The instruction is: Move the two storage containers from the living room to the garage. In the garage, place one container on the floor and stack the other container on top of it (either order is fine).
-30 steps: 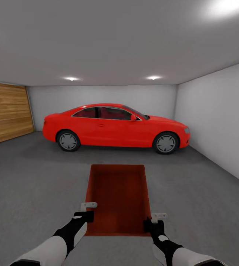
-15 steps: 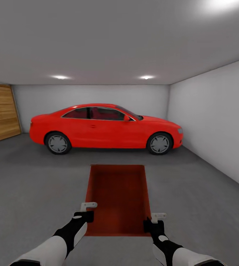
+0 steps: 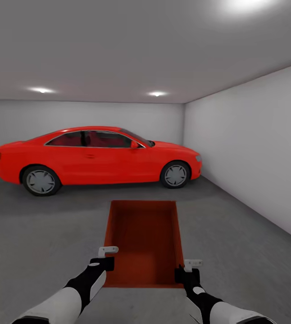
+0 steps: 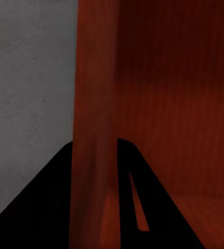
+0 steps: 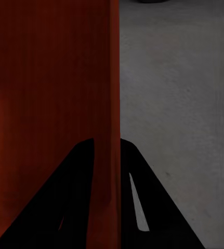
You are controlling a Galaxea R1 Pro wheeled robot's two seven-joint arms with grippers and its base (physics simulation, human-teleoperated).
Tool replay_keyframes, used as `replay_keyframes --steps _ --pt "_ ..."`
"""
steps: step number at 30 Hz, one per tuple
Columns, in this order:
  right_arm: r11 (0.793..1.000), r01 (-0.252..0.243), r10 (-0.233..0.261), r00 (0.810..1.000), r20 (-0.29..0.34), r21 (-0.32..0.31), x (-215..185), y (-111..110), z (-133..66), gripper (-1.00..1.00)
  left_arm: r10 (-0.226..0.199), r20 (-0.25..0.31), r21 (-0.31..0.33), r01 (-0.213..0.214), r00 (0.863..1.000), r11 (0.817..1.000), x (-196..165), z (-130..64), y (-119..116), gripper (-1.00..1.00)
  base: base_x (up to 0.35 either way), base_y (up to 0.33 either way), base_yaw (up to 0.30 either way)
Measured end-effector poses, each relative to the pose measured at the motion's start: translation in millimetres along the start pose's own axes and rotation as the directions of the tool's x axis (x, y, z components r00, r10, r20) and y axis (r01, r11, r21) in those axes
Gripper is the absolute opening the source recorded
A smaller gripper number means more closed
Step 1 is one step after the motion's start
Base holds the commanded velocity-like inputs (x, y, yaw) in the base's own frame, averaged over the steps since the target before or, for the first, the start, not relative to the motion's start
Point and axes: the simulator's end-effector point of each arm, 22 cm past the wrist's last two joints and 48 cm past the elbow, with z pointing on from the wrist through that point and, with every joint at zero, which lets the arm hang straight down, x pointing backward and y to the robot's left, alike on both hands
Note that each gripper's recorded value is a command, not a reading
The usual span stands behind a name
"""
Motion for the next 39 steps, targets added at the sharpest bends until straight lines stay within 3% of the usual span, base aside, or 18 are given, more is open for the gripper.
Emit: replay_keyframes --steps 39 --pt "1.000 0.001 -0.001 1.000 -0.001 0.001 0.4 0.5 -0.2 -1.00 -0.001 -0.001 0.001 0.001 1.000 1.000 0.7 0.2 0.6 -1.00 0.322 0.000 -0.282"
